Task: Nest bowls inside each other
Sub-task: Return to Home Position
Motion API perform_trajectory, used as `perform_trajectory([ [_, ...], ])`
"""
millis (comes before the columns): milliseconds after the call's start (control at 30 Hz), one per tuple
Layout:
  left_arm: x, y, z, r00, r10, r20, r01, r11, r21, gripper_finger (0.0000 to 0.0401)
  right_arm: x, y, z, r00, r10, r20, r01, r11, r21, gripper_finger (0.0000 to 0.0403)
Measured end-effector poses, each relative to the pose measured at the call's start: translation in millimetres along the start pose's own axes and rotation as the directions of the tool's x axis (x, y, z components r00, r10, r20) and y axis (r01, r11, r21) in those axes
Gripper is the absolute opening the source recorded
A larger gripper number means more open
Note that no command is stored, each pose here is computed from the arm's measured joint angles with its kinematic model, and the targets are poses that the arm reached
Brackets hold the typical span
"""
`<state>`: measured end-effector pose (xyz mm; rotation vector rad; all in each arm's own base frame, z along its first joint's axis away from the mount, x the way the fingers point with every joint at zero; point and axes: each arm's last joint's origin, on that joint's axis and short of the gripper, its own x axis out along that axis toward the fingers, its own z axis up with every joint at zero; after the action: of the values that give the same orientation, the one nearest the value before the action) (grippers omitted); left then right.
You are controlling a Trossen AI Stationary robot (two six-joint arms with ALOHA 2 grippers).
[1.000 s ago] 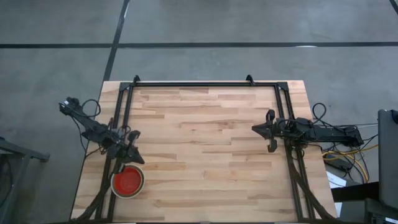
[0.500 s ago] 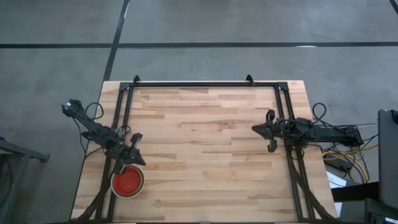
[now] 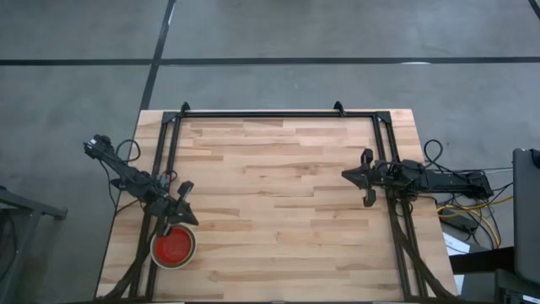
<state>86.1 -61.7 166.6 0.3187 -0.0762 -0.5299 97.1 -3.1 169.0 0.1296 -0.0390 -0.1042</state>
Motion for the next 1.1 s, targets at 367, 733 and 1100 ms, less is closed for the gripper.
perform_trajectory([
  [367, -0.1, -1.1, -3.3, 0.999, -0.011, -0.034, 0.011, 1.0, -0.003, 0.0014, 0.0, 0.0, 0.0, 1.0, 0.0, 0.0, 0.0, 1.0, 0.001, 0.0034],
  [733, 0.0, -1.2, -3.6, 0.999, -0.01, -0.034, 0.01, 1.0, -0.004, 0.0014, 0.0, 0.0, 0.0, 1.0, 0.0, 0.0, 0.0, 1.0, 0.001, 0.0034],
  [1100, 0.0, -1.2, -3.7, 0.999, -0.01, -0.034, 0.01, 1.0, -0.004, 0.0014, 0.0, 0.0, 0.0, 1.0, 0.0, 0.0, 0.0, 1.0, 0.001, 0.0034],
])
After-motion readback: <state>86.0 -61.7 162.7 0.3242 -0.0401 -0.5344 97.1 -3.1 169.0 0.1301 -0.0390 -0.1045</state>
